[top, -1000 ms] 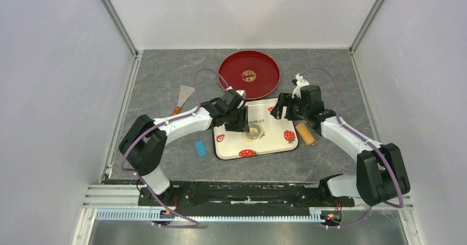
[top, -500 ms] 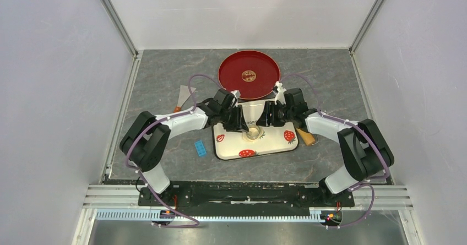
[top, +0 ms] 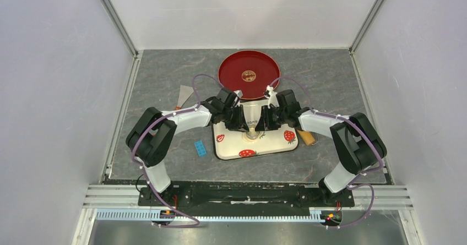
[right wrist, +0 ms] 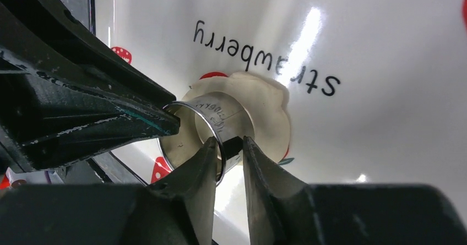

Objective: Roll out the dumpling wrappers from the dough

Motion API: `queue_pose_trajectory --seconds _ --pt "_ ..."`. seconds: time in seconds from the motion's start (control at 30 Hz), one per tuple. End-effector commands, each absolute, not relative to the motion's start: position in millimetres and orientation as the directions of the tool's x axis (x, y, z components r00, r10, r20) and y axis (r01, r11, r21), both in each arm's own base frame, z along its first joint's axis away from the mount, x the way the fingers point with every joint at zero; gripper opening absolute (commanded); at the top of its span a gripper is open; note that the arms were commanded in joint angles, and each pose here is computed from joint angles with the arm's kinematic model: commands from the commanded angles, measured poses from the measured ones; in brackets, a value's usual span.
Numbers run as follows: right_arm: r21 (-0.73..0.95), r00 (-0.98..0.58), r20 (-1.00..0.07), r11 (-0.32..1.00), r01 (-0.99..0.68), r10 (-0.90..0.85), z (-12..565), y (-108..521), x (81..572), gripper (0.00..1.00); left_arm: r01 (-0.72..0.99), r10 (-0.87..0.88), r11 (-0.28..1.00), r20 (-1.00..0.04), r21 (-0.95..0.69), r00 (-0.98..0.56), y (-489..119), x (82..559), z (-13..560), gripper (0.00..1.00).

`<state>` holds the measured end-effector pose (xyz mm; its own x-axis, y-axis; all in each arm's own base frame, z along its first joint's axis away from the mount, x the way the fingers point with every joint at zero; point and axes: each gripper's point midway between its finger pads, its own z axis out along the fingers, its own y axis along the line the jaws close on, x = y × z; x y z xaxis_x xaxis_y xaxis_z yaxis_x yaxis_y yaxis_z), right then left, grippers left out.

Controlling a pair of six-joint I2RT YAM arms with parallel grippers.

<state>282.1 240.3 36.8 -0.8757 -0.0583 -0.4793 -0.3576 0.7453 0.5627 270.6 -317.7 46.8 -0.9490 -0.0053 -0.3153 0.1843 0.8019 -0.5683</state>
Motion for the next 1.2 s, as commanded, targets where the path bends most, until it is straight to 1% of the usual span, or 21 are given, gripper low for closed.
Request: queue_pose_trajectory --seconds 0.0,0.07,0.13,0.2,0.27,0.37,0.7,0.9,1.17 --pt "0.536 -0.857 -0.506 0.741 -0.405 -0.102 43.3 248.0 288.1 0.22 0.212 0.010 0.806 -0.345 -0.553 -0.939 -322.0 280.1 51.3 0.24" --pt "0.522 -0.858 -0.500 0.751 -0.404 -0.114 39.7 247.7 287.2 0.15 0.209 0.016 0.812 -0.337 -0.545 -0.942 -320.7 279.0 46.7 0.16" --pt "0.482 -0.858 -0.493 0.775 -0.408 -0.145 33.4 244.7 286.7 0.06 0.205 0.020 0.817 -0.329 -0.538 -0.944 -319.4 278.2 41.9 0.10" --pt "0.448 -0.857 -0.486 0.793 -0.412 -0.171 27.5 241.7 284.8 0.00 0.200 0.025 0.827 -0.320 -0.526 -0.947 -317.1 277.2 35.3 0.05" --pt "0.422 -0.855 -0.485 0.808 -0.412 -0.183 22.8 238.3 283.0 0.00 0.196 0.028 0.833 -0.314 -0.518 -0.949 -315.9 276.9 30.0 0.03" --pt "0.419 -0.846 -0.504 0.807 -0.417 -0.175 25.0 239.3 282.7 0.00 0.191 0.028 0.834 -0.307 -0.518 -0.951 -316.1 276.6 26.2 0.02" --pt "0.410 -0.796 -0.584 0.788 -0.460 -0.160 51.1 247.8 288.2 0.00 0.231 0.024 0.809 -0.363 -0.540 -0.932 -321.6 282.6 48.1 0.02" --pt "0.399 -0.799 -0.574 0.790 -0.464 -0.180 39.6 245.2 279.4 0.00 0.232 0.038 0.823 -0.357 -0.518 -0.933 -316.2 279.5 37.6 0.02" --pt "0.386 -0.822 -0.525 0.800 -0.459 -0.218 10.5 239.0 254.9 0.00 0.215 0.057 0.859 -0.331 -0.464 -0.942 -305.8 267.6 11.9 0.02"
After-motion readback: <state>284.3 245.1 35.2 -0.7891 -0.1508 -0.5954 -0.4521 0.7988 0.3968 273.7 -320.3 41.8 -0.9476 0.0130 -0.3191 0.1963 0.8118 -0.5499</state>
